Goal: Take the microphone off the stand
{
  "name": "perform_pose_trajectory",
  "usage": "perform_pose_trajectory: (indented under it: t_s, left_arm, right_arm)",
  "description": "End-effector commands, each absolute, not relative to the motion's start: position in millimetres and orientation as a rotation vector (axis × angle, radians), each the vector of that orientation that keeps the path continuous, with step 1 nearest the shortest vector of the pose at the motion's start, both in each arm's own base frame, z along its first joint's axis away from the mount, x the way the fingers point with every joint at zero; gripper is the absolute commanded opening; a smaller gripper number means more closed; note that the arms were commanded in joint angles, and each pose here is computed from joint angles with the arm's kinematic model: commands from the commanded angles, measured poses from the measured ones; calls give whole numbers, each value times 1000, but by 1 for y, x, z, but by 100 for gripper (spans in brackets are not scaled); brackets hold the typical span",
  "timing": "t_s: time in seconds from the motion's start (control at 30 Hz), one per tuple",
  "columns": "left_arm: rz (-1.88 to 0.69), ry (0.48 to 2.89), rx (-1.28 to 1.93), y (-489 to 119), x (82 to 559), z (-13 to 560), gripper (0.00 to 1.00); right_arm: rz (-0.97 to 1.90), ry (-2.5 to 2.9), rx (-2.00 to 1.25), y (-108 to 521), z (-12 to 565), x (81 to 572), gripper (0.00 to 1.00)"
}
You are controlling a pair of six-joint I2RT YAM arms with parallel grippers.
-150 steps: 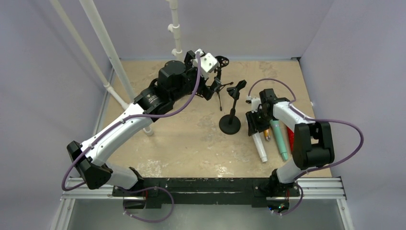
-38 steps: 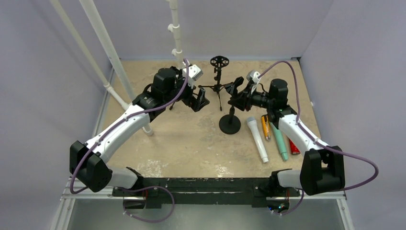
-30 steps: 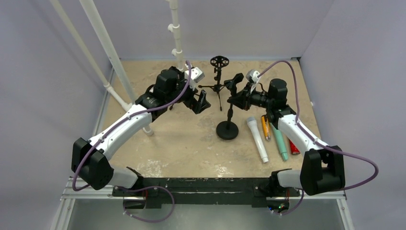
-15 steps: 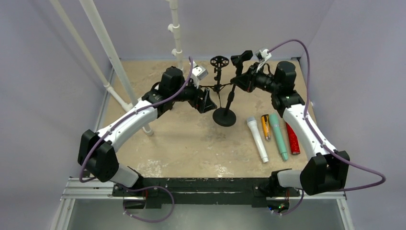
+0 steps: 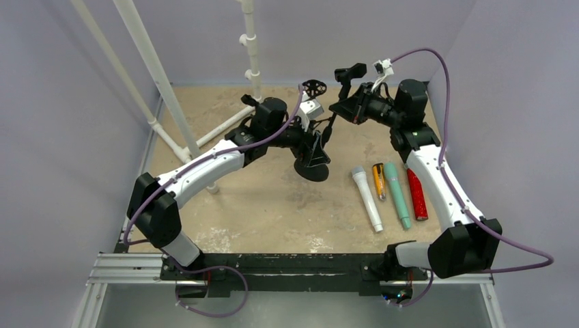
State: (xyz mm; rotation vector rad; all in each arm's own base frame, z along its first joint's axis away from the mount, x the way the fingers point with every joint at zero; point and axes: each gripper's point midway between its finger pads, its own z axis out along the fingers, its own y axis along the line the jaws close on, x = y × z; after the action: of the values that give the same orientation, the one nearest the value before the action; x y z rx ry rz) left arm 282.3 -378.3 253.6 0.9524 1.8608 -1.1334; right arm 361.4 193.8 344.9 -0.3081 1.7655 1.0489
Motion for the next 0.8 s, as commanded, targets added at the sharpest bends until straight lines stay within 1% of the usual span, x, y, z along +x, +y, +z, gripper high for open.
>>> perform_pose_trajectory:
  t_s: [0.0,0.07,0.2,0.47,0.53,0.6,0.63,0.67,0.73,0.77]
  left_arm:
    - [-1171,1805,982,-392,277,266,78]
    - [-1151,1807,980,-391,279,263,77]
    - [-1126,1814,996,-387,279,258,70]
    - [-1139,1814,1031,-387,266,247,45]
    - [-1146,1812,1037,-390,265,247,37]
    - [-1158,1808,1045,-392,265,248,22]
    - [-1161,1803,1046,-392,265,250,13]
    - [-1162,1800,1049,-393,264,251,1]
    - [-1159,1798,1041,-391,264,252,0]
    - [-1158,1790,1039,-390,263,254,0]
  right_arm:
    - [1110,1646,-296,197,399,346,0]
    - [1122,1646,-295,197,402,344,0]
    - [1131,1639,-292,197,407,342,0]
    - [1149,1621,-312,199,415,335,0]
    - [1150,1616,-311,198,416,335,0]
    - [1149,1611,-311,198,417,334,0]
    - [1148,1613,-309,197,416,333,0]
    - [1148,1613,-310,197,414,332,0]
    - [1144,1619,-299,195,411,332,1]
    - [1136,1622,-301,195,409,332,10]
